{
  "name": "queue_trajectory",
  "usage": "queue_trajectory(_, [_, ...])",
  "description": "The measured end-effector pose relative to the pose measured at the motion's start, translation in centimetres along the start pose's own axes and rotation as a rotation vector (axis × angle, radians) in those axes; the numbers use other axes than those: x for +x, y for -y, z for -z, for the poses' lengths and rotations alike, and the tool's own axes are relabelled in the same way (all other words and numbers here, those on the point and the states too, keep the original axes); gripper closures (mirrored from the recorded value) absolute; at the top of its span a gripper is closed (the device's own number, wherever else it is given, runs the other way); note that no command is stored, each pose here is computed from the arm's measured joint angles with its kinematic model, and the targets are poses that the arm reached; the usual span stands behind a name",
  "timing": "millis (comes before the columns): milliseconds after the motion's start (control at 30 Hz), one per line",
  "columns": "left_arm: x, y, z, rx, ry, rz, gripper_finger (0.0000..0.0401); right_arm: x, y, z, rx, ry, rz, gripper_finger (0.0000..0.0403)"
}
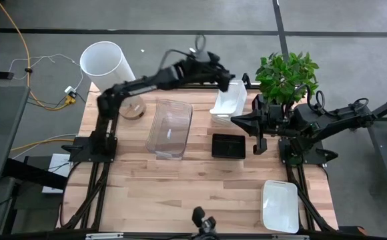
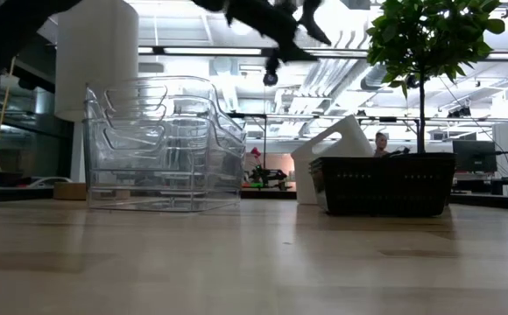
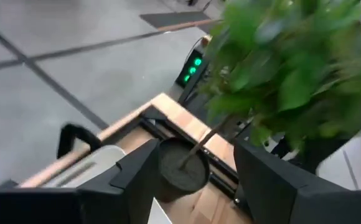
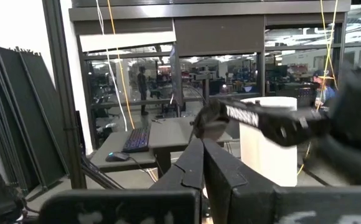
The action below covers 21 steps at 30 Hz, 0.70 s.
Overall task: Stack baskets by color
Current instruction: Stack the left white bin on top of the top white bin
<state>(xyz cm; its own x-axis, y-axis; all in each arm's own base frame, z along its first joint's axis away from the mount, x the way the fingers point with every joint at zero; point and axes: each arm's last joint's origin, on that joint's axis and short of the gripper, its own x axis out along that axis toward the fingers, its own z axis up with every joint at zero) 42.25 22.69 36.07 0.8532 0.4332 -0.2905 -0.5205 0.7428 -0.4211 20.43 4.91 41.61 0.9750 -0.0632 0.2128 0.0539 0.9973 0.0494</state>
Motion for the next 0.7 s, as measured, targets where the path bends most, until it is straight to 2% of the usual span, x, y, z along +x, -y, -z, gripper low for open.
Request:
queue_trajectory(167, [-6.5,1.9,-4.3,0.144,0.039,0.137,0.0236,0.0,0.0,0.0,-0.001,-0.002,0.004,0.0403])
queue_trajectory(300, [-12.8,5.5,-4.9,0.292,0.046,0.261,0.0314,0.0,0.1,0.3,-0.009,-0.031,0.042,0.0403])
queue_trajectory(400, [-16.6,7.8,-3.5,0.375,0.046,0.332,0.0384,0.0,0.2,0.7,0.010,-0.065,0.087,0.0403])
queue_trajectory(567, [-21.3,9.5,1.2,0.367,0.033,0.360,0.0396,0.2,0.5,2.1,0.093,-0.162,0.222,0.0403])
queue_trajectory(700, [-23.6,9.7,5.8,0.320,0.104,0.427,0.0399,0.6,0.9,4.9,0.147,-0.347,0.337,0.0403])
